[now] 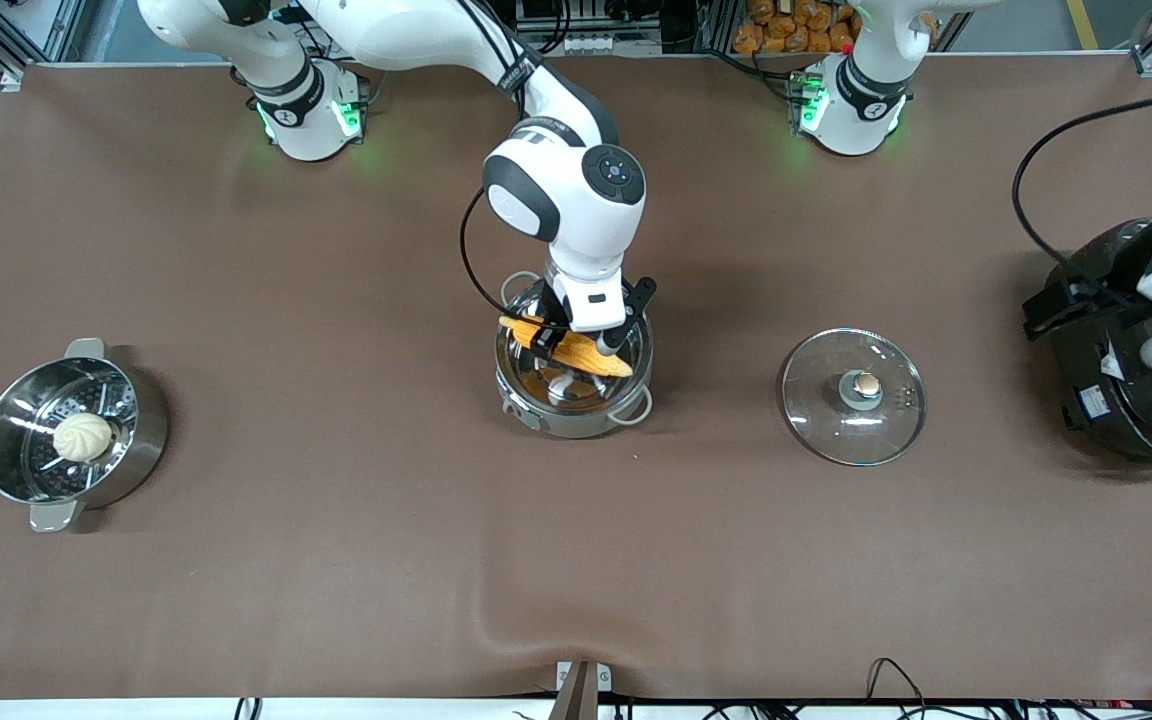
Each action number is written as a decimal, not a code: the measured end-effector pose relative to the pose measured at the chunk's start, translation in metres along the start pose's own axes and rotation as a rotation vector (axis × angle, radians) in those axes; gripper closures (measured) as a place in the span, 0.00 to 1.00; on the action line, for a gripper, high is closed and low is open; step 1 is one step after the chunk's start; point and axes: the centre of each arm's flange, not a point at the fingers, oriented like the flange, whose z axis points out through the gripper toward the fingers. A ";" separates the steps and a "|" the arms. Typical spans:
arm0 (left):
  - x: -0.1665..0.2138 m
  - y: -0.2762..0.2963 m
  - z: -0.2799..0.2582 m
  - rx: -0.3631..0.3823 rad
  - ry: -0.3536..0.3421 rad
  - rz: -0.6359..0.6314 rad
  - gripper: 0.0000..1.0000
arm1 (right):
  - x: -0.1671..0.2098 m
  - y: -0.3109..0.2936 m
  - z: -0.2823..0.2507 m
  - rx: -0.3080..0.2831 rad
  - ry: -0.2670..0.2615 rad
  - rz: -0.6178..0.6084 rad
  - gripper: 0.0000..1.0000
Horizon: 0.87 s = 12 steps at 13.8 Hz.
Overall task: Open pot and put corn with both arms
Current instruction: 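Carry the corn over the open steel pot with the right gripper, then open the right gripper to drop the corn into the pot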
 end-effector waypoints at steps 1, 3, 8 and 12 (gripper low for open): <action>-0.002 -0.007 -0.004 -0.013 -0.003 -0.002 0.00 | 0.001 0.000 -0.002 -0.001 0.005 0.032 0.26; -0.006 -0.018 -0.011 -0.083 -0.009 -0.002 0.00 | 0.003 -0.001 -0.008 -0.002 0.016 0.109 0.03; -0.008 -0.014 -0.014 -0.109 -0.010 0.005 0.00 | -0.023 0.079 -0.030 0.001 -0.011 0.295 0.00; -0.012 -0.009 -0.017 -0.111 -0.019 0.014 0.00 | -0.084 0.202 -0.026 0.065 -0.055 0.494 0.00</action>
